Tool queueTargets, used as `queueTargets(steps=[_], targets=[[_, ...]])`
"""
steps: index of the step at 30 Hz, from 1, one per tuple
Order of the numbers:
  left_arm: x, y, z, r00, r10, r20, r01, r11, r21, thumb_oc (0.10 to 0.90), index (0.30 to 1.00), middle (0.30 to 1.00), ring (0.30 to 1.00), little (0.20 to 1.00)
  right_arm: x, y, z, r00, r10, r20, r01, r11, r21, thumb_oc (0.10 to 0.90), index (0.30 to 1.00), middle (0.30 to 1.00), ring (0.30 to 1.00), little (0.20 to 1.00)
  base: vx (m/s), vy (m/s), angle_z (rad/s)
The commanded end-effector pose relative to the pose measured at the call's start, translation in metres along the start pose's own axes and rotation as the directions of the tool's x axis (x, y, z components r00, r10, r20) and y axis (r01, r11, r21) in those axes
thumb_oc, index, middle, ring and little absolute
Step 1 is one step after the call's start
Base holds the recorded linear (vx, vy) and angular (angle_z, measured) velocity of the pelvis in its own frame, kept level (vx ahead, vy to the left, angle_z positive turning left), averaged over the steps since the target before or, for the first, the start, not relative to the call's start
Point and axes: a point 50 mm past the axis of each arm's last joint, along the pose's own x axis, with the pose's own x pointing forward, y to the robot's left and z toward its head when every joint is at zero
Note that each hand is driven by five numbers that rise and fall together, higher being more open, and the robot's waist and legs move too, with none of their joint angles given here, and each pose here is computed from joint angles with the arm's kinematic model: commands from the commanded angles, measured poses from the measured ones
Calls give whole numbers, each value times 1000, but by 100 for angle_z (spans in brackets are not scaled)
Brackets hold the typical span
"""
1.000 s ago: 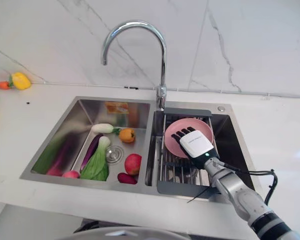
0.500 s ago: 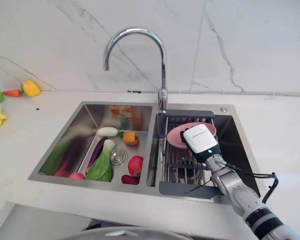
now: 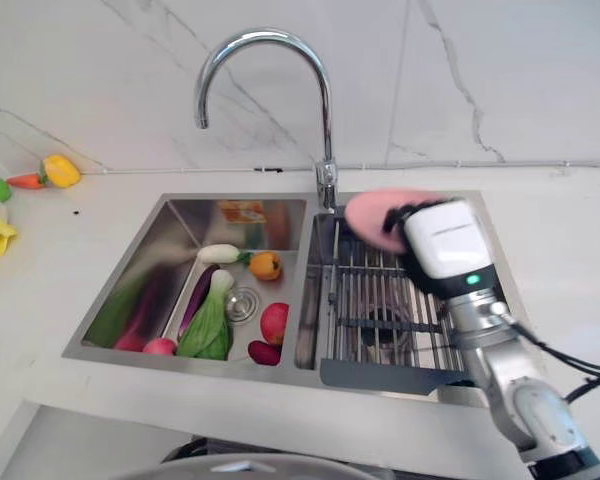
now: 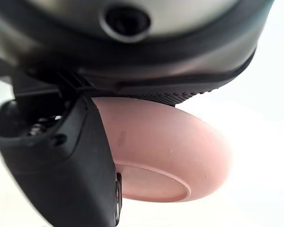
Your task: Place the dishes in the dishwasher.
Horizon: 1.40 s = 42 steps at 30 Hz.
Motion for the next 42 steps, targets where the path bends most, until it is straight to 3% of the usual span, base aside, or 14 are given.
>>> queueTargets(steps=[1, 7, 13, 16, 19, 26, 28, 33, 42], targets=[[-9, -23, -34, 988, -81, -133, 102, 982, 156, 800, 900, 900, 900, 900, 43, -62, -11, 927, -373, 27, 374, 925, -71, 400, 300, 300, 300, 300, -39, 50, -34], [-3, -29, -10, 996, -63, -62, 75, 971, 226, 800, 900, 900, 900, 900, 13, -102, -40, 931, -364, -14, 345, 893, -289, 400, 300, 300, 300, 300, -36, 93, -82], [5, -16, 27, 998, -38, 48, 27, 980, 197, 800, 900, 900, 900, 900, 22, -89, -37, 944, -331, -12, 320, 921, -221, 400, 300, 300, 300, 300, -227, -7, -73], [9, 20, 34, 997, 70, 13, -71, 988, 135, 800, 900, 900, 900, 900, 40, -65, -22, 959, -282, 3, 281, 955, -99, 400, 300, 300, 300, 300, -319, -173, -209], [10, 24, 38, 998, 60, 29, -63, 991, 115, 800, 900, 900, 900, 900, 54, -65, -18, 954, -294, 53, 298, 945, -136, 400, 300, 300, 300, 300, -216, -145, -135], [3, 47, 2, 990, 126, -66, -124, 992, 35, 800, 900, 900, 900, 900, 53, -73, -15, 947, -321, 2, 318, 938, -142, 400, 300, 300, 300, 300, -30, -262, -49], [1, 42, -6, 988, 129, -80, -128, 992, 21, 800, 900, 900, 900, 900, 32, -85, -29, 953, -302, -16, 287, 920, -265, 400, 300, 300, 300, 300, 51, -287, 39], [0, 29, -11, 991, 116, -71, -115, 993, 13, 800, 900, 900, 900, 900, 5, -81, -38, 956, -270, -113, 231, 933, -277, 400, 300, 300, 300, 300, 1, -104, 19], [0, 22, -9, 993, 111, -45, -109, 992, 56, 800, 900, 900, 900, 900, -41, -25, -45, 949, -82, -303, 32, 985, -167, 400, 300, 300, 300, 300, 2, -20, -3]])
